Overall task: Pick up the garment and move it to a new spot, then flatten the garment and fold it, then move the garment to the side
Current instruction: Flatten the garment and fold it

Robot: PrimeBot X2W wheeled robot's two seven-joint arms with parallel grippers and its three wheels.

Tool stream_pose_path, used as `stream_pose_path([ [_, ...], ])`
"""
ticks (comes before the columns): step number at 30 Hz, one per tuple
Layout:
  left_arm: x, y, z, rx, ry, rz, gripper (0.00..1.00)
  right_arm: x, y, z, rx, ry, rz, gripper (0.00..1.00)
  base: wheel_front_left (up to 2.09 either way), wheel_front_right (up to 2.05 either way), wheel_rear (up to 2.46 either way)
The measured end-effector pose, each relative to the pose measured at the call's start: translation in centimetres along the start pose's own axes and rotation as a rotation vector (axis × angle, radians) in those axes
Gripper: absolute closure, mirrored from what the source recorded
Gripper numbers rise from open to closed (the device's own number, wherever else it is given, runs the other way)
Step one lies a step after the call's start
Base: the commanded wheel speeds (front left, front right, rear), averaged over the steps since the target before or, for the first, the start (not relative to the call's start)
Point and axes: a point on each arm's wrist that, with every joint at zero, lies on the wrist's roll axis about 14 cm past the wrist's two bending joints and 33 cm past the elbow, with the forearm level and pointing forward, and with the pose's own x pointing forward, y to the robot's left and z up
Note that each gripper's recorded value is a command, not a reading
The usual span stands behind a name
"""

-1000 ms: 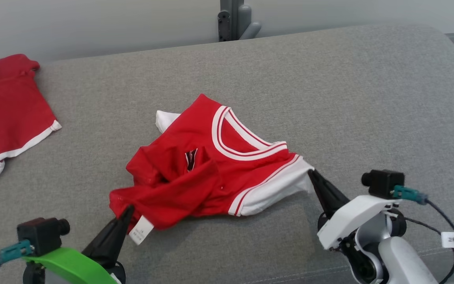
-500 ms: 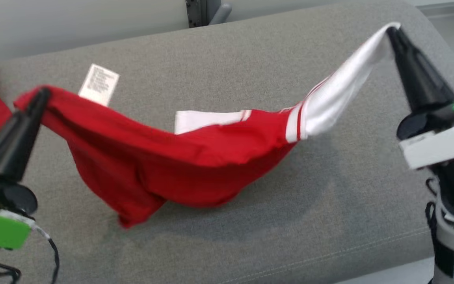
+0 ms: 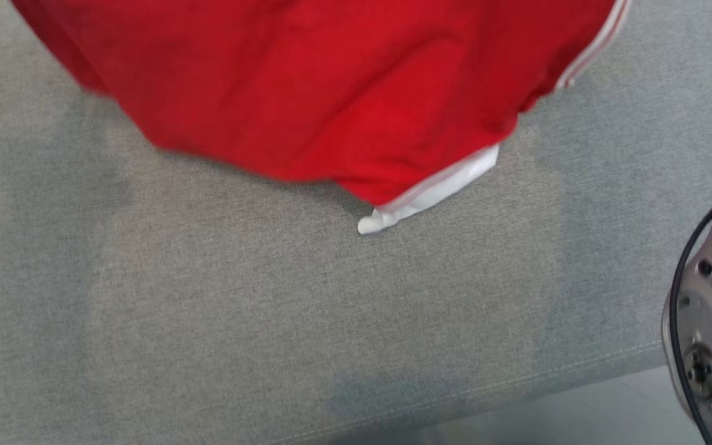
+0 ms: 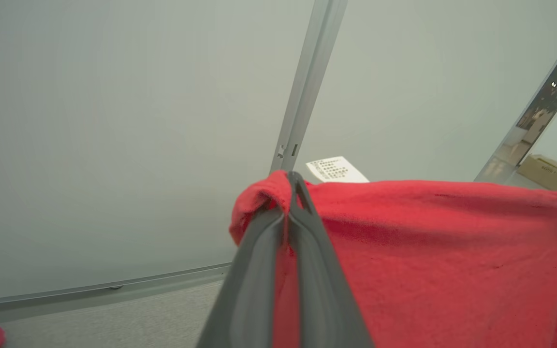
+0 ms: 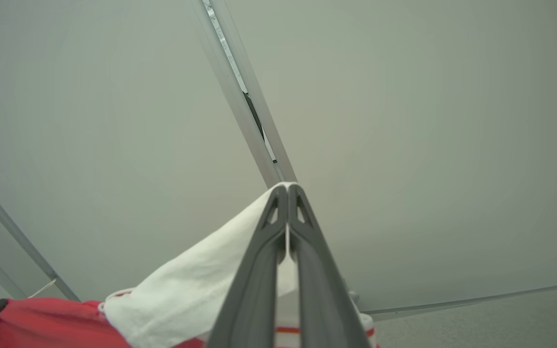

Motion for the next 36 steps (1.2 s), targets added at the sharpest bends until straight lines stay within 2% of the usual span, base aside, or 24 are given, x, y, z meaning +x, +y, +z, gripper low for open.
stream_pose_path([
  [3,3.1,2.5,0.8,0.054,-0.055,0.063,1.00,4.1,-0.4,-0.5,0.025,-0.033,-0.007,1.00,0.00,0.00,0.00],
  [6,5.3,4.8,1.5,0.139,-0.118,0.122,1.00,7.6,-0.2,0.7,0.068,-0.146,-0.002,1.00,0.00,0.00,0.00],
  [8,6.3,6.2,2.4,0.194,-0.188,0.157,1.00,9.3,-0.3,1.0,0.046,-0.209,-0.015,1.00,0.00,0.00,0.00],
  [11,7.2,7.7,2.8,0.243,-0.275,0.187,1.00,10.9,-0.2,0.1,0.035,-0.251,-0.019,1.00,0.00,0.00,0.00],
  [13,7.5,8.5,2.4,0.258,-0.314,0.196,1.00,11.6,0.4,-0.5,0.074,-0.271,0.004,1.00,0.00,0.00,0.00],
  [16,7.5,9.2,-0.2,0.336,-0.306,0.175,0.99,11.3,1.1,-4.2,0.085,-0.225,0.040,1.00,0.00,0.00,0.00],
  [17,7.0,9.2,-5.5,0.391,-0.179,0.129,1.00,9.4,0.1,-9.4,0.074,-0.120,0.023,1.00,0.00,0.00,0.00],
  [19,4.9,9.7,-11.2,0.353,-0.045,0.119,1.00,6.0,-1.7,-14.8,0.115,-0.006,-0.030,1.00,0.00,0.00,0.00],
  [21,2.5,10.2,-13.9,0.307,0.023,0.127,1.00,2.0,-3.3,-18.6,0.151,0.080,-0.082,1.00,0.00,0.00,0.00],
  [24,-0.2,10.7,-13.2,0.240,-0.005,0.162,1.00,-3.1,-5.7,-20.0,0.194,0.113,-0.156,1.00,0.00,0.00,0.00],
  [27,-4.0,9.8,-16.5,0.158,0.062,0.182,1.00,-9.1,-7.7,-21.6,0.236,0.171,-0.246,1.00,0.00,0.00,0.00],
  [32,-10.2,6.7,-19.9,0.088,0.150,0.189,1.00,-16.8,-8.3,-22.0,0.267,0.237,-0.321,1.00,0.00,0.00,0.00],
  [36,-15.6,3.5,-22.6,0.030,0.223,0.204,1.00,-22.1,-8.5,-21.8,0.236,0.304,-0.358,1.00,0.00,0.00,0.00],
])
